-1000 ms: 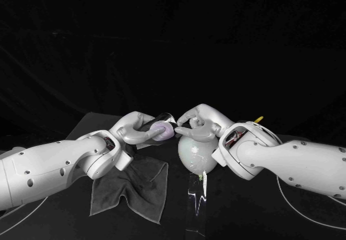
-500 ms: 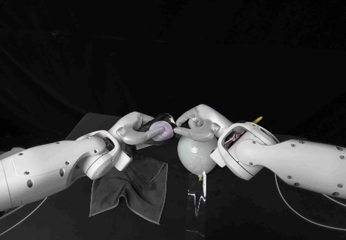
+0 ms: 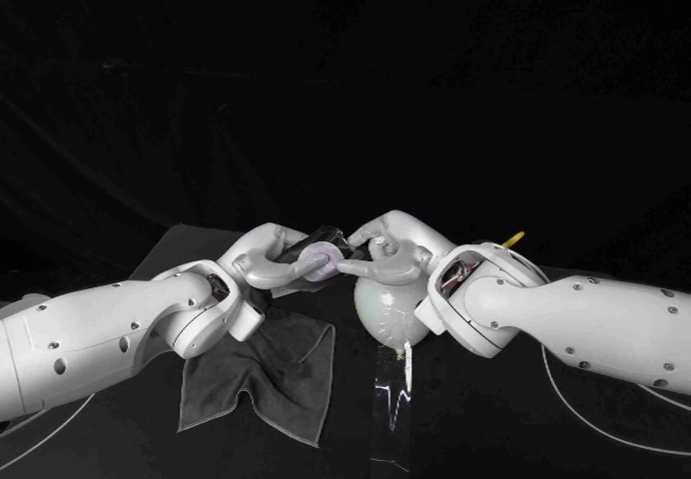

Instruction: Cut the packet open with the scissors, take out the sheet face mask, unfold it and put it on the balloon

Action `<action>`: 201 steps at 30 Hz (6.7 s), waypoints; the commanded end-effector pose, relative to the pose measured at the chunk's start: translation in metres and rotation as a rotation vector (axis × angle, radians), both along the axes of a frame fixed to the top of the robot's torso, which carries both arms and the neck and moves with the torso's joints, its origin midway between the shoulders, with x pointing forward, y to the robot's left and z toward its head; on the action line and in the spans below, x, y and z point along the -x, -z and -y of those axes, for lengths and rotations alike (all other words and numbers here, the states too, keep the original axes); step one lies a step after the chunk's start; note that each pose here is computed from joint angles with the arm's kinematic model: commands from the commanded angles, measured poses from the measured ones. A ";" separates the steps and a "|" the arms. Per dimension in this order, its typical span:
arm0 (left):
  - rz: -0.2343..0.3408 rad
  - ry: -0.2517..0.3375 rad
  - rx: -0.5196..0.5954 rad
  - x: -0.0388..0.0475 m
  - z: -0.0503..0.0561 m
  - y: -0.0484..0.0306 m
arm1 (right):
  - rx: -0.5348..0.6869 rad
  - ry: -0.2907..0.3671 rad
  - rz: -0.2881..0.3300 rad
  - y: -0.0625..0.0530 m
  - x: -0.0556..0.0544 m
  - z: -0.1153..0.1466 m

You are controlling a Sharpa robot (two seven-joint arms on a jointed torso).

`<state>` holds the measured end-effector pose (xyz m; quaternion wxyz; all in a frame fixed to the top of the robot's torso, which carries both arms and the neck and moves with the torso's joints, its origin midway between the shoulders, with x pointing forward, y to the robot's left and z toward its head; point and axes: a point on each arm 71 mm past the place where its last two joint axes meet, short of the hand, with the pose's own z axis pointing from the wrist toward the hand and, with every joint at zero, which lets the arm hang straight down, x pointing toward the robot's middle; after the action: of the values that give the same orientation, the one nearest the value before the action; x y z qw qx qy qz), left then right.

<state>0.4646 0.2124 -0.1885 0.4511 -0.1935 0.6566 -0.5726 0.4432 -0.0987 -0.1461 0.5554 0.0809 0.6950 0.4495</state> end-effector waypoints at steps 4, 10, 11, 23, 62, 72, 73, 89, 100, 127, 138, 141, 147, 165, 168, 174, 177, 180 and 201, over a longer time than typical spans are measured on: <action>0.014 0.030 0.018 0.0014 0.005 -0.0039 | 0.008 -0.027 -0.017 0.002 0.001 -0.004; 0.013 0.030 0.017 0.0013 0.005 -0.0038 | -0.031 -0.008 0.003 -0.001 0.001 -0.001; 0.013 0.029 0.017 0.0012 0.004 -0.0037 | -0.040 -0.003 0.007 -0.001 0.001 0.000; 0.012 0.023 0.015 0.0003 0.002 -0.0034 | -0.082 0.041 0.013 -0.003 -0.001 0.014; 0.023 0.002 -0.083 -0.0074 -0.007 0.0035 | -0.103 0.123 0.023 -0.004 -0.003 0.037; 0.050 -0.038 -0.132 -0.0083 -0.008 0.0039 | -0.121 0.106 0.005 -0.004 -0.001 0.038; 0.052 -0.041 -0.136 -0.0085 -0.008 0.0040 | -0.123 0.105 0.004 -0.005 -0.001 0.038; 0.073 -0.064 -0.178 -0.0117 -0.012 0.0053 | -0.181 0.098 -0.034 -0.007 0.004 0.046; 0.076 -0.066 -0.186 -0.0120 -0.012 0.0055 | -0.203 0.105 -0.049 -0.007 0.003 0.049; 0.052 -0.017 -0.184 -0.0113 -0.034 0.0081 | -0.330 0.216 -0.052 -0.027 -0.019 0.072; 0.018 0.006 -0.174 -0.0032 -0.065 0.0126 | -0.346 0.225 -0.064 -0.030 -0.023 0.076; 0.007 0.003 -0.183 -0.0001 -0.074 0.0139 | -0.346 0.227 -0.069 -0.029 -0.023 0.077; 0.018 0.008 -0.252 0.0089 -0.093 0.0162 | -0.339 0.224 -0.080 -0.028 -0.023 0.078; 0.178 0.031 -0.637 0.0312 -0.134 0.0349 | -0.297 0.183 -0.082 -0.026 -0.019 0.073; 0.201 0.037 -0.674 0.0348 -0.136 0.0387 | -0.295 0.182 -0.083 -0.025 -0.019 0.072; 0.224 0.054 -0.713 0.0422 -0.135 0.0461 | -0.293 0.179 -0.086 -0.025 -0.019 0.072; 0.227 0.061 -0.707 0.0444 -0.133 0.0469 | -0.292 0.179 -0.087 -0.025 -0.019 0.072; 0.222 0.069 -0.694 0.0471 -0.132 0.0469 | -0.291 0.179 -0.088 -0.024 -0.019 0.072; 0.157 0.084 -0.647 0.0658 -0.115 0.0476 | -0.283 0.180 -0.100 -0.021 -0.020 0.073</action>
<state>0.3989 0.3285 -0.2363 0.5150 0.0426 0.7738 -0.3663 0.4633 -0.1727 -0.1252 0.5439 0.2517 0.6374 0.4843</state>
